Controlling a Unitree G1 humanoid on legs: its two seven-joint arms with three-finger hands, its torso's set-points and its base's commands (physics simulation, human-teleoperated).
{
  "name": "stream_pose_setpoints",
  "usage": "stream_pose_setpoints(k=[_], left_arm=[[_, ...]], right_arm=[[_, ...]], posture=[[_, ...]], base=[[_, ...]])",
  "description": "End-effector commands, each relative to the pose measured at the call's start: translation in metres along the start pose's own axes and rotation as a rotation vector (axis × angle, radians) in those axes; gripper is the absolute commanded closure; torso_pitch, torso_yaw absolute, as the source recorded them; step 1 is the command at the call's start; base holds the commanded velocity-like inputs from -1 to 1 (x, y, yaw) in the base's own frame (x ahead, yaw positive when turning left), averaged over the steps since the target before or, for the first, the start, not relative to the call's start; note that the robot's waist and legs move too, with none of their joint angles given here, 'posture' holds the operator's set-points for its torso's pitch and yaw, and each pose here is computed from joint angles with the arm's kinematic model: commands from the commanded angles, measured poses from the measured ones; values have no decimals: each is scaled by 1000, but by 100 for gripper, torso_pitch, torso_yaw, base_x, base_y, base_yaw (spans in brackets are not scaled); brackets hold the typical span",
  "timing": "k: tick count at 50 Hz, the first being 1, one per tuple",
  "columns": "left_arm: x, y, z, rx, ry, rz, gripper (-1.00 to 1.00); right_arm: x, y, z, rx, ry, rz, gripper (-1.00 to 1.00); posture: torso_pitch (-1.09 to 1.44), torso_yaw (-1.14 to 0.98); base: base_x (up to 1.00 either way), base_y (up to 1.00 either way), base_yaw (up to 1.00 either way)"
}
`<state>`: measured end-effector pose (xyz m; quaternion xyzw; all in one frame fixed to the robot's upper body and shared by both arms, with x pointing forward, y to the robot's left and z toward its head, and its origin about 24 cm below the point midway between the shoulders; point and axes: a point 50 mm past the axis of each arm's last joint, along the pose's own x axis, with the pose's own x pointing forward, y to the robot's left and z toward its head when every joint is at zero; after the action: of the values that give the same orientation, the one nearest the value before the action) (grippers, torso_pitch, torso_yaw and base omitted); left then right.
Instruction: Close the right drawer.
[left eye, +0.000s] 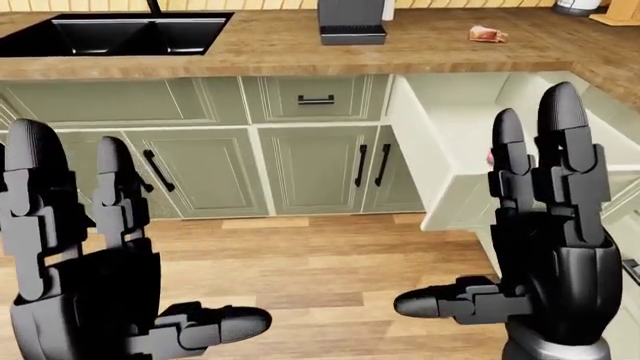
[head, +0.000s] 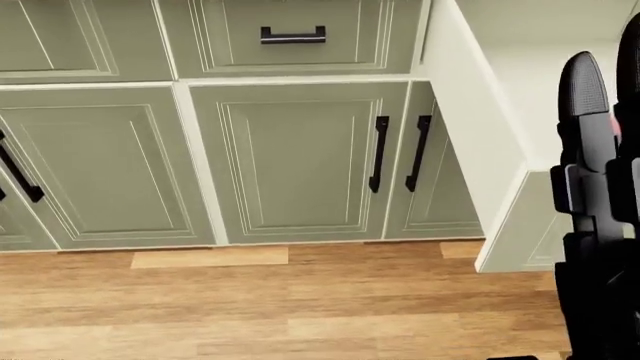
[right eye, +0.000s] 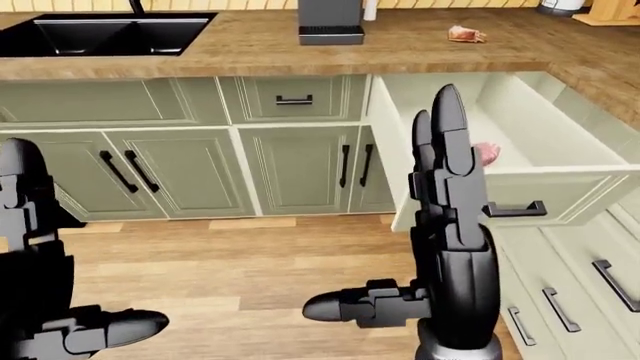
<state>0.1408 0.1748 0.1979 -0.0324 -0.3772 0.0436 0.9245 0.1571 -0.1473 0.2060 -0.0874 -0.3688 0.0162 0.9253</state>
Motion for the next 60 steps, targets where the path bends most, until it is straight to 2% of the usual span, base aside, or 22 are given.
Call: stream_pose_setpoints(k=[1, 11, 19, 42, 60], left_arm=[[1, -1, 9, -5, -54, -7, -100], [2, -1, 7, -5, -48, -6, -100], [3, -2, 7, -2, -48, -1, -100], [1, -3, 3, -22, -23, -7, -100], [1, -3, 3, -20, -29, -8, -100]], right_arm=[[0, -2, 7, -19, -47, -8, -100], [1, 0, 11, -53, -57, -5, -100], [1, -8, 11, -54, -69, -80, -100], [-1, -3, 8, -47, -68, -53, -100], [-2, -2, 4, -38, -57, -42, -100]], posture=[[0, 0], [0, 0], [0, 0], [0, 0], [0, 0]], base=[[0, 0, 0], [0, 0, 0], [0, 0, 0], [0, 0, -37], [0, 0, -46]])
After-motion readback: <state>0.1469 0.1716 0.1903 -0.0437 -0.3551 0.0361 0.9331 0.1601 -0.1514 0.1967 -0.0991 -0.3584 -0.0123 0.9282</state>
